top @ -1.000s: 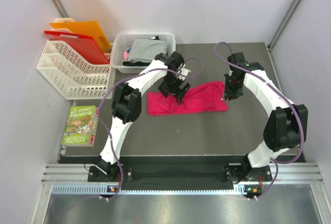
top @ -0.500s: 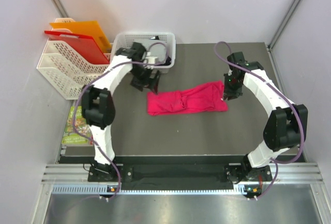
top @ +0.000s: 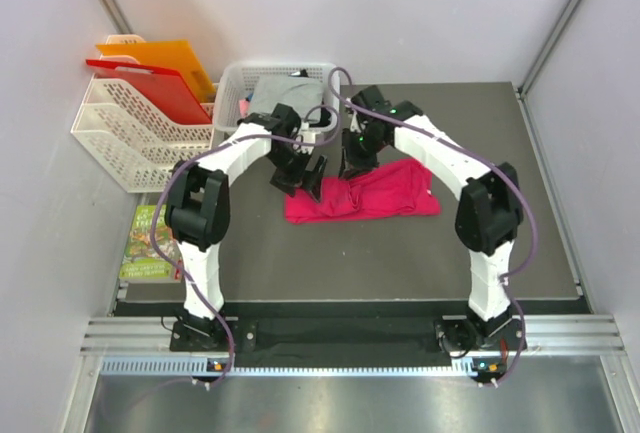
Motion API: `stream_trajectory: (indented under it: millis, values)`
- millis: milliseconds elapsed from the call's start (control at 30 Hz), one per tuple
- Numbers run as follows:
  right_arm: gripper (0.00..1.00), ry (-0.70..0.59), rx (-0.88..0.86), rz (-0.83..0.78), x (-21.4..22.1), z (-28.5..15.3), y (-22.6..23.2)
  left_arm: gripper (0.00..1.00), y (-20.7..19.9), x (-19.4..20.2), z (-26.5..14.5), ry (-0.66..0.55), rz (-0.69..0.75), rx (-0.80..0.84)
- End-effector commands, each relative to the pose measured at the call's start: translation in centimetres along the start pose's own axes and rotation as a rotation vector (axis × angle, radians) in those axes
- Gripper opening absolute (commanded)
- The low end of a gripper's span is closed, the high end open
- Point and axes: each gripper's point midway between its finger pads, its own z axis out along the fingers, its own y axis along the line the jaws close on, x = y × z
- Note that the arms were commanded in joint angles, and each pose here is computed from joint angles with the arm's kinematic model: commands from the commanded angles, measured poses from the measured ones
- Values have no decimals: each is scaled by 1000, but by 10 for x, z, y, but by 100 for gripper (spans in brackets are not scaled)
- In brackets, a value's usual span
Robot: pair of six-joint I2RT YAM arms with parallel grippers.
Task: Fold and stack the t-shirts
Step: Fold the folded rectangular tshirt in 1/3 of the way
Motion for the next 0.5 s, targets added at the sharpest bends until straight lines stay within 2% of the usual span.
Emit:
stream_trajectory:
  millis: [0, 167, 467]
  values:
    - [23, 7, -185, 60, -21, 12, 44, 99, 18, 4, 3, -30, -43, -4]
    - [22, 81, -187, 109, -5, 44, 32, 99, 38, 23, 2, -21, -63, -42]
    - [21, 209, -98, 157, 42, 84, -11, 99, 43, 18, -5, -55, -53, -75]
